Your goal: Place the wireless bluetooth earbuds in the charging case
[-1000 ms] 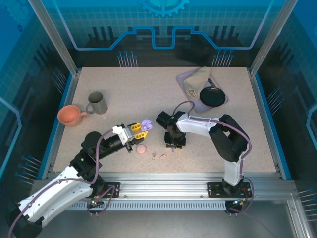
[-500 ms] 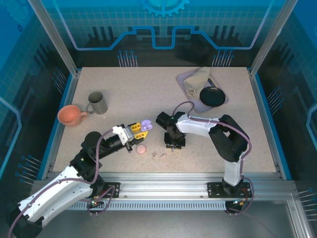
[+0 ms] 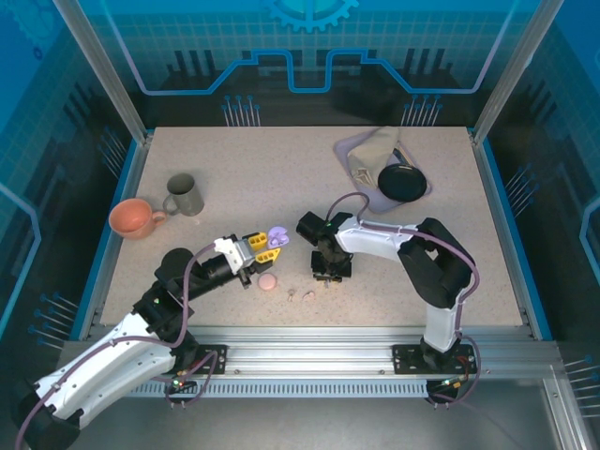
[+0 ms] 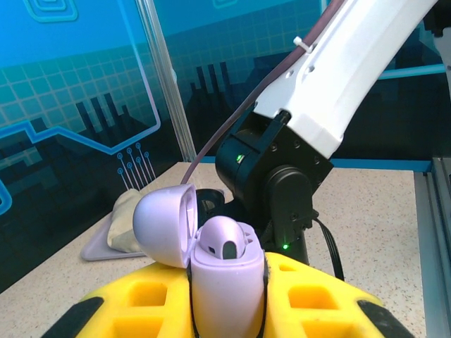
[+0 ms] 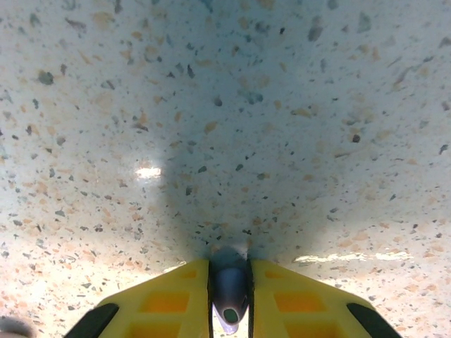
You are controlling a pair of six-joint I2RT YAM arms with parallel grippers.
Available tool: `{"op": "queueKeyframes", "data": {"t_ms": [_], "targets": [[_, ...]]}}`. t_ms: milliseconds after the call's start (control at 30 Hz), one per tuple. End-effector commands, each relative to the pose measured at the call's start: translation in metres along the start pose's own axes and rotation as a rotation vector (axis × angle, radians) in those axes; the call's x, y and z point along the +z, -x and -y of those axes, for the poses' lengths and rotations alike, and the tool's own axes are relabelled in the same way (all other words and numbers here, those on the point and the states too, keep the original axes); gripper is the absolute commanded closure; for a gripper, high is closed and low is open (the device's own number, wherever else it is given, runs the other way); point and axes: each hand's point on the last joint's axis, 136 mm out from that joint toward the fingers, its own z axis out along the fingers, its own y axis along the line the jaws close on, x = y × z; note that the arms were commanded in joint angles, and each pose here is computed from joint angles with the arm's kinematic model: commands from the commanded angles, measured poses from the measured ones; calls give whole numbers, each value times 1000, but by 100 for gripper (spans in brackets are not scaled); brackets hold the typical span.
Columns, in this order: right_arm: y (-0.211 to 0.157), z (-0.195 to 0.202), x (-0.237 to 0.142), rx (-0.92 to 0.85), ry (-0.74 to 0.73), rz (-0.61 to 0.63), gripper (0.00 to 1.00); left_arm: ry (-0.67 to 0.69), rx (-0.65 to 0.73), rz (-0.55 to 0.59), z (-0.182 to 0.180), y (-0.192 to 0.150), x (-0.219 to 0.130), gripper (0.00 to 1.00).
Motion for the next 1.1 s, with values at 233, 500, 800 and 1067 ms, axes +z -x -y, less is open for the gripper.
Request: {"op": "queueKeyframes", "data": {"t_ms": [233, 500, 800, 1067], "targets": [[7, -2, -15, -60, 122, 65, 81, -18, -60, -37, 4, -12, 5, 100], [21, -5, -47, -136, 289, 245, 81, -29, -160, -67, 6, -29, 12, 100], [29, 9, -144, -206, 591, 567, 80, -20, -262, -58, 2, -30, 21, 100], [18, 15, -261, -290, 886, 867, 79, -61, -314, 1, -1, -7, 38, 100]]}}
